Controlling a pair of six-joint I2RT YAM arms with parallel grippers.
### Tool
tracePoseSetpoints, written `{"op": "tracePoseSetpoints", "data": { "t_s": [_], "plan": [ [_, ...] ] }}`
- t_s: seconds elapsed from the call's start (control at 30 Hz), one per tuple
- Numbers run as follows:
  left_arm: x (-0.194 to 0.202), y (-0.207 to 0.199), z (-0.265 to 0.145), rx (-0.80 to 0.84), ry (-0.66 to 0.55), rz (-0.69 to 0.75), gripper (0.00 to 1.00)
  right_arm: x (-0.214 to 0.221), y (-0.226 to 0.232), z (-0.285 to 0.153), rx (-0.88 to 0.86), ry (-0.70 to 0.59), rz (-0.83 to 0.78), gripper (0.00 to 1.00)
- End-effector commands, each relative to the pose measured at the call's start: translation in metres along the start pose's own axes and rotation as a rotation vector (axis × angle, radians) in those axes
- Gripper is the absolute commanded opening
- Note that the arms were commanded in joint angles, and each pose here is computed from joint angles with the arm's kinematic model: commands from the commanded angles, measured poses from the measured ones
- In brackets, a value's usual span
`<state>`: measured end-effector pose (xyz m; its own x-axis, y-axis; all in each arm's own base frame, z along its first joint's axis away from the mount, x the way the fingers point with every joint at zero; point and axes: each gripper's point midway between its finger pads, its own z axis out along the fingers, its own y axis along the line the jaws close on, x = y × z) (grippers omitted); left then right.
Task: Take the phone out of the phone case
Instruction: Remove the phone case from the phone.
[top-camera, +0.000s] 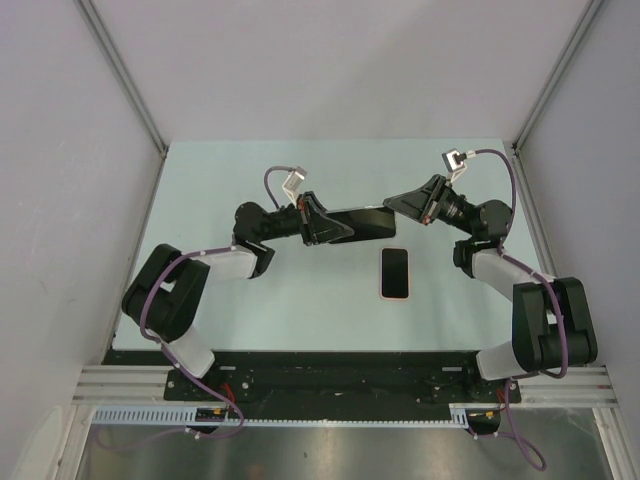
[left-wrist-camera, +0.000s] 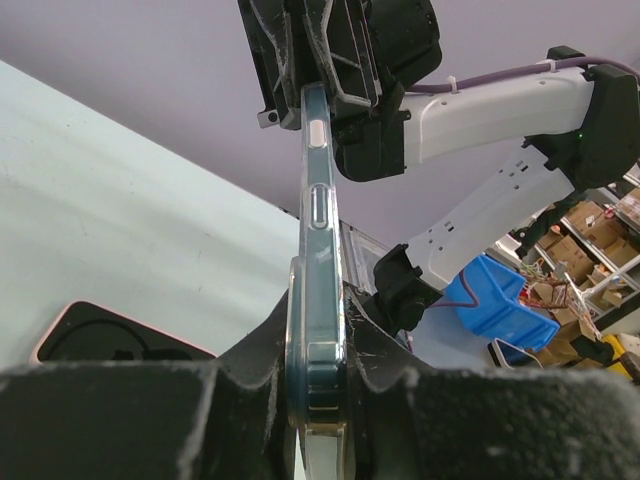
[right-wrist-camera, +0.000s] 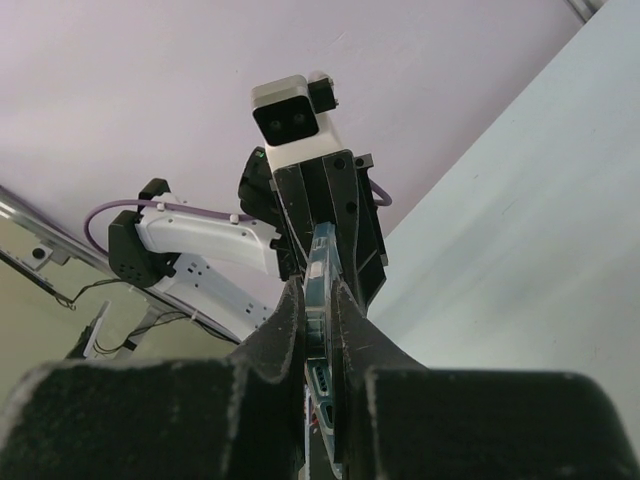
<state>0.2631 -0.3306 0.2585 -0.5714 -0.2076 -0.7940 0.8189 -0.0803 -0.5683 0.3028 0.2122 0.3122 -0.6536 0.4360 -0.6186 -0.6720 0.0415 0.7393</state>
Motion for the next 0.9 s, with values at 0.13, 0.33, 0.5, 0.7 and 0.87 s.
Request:
{"op": "tracePoseSetpoints", "data": {
  "t_s": [0.13, 0.33, 0.5, 0.7, 0.87],
  "plan": [
    [0.011, -0.051, 0.004, 0.206, 0.062, 0.277, 0.00, -0.019, 0.019, 0.002, -0.007, -0.082, 0.074, 0.00],
    [0.010, -0.051, 0.004, 0.202, 0.050, 0.316, 0.00, -0.022, 0.022, 0.002, 0.002, -0.096, 0.104, 0.00],
    [0.011, -0.050, 0.003, 0.202, 0.051, 0.334, 0.00, -0.027, 0.025, 0.002, 0.018, -0.122, 0.143, 0.00],
    [0.015, -0.050, 0.002, 0.208, 0.059, 0.357, 0.00, -0.033, 0.027, 0.002, 0.047, -0.162, 0.210, 0.00],
    [0.018, -0.051, 0.003, 0.218, 0.069, 0.366, 0.00, -0.036, 0.026, 0.001, 0.062, -0.181, 0.244, 0.00]
  ]
}}
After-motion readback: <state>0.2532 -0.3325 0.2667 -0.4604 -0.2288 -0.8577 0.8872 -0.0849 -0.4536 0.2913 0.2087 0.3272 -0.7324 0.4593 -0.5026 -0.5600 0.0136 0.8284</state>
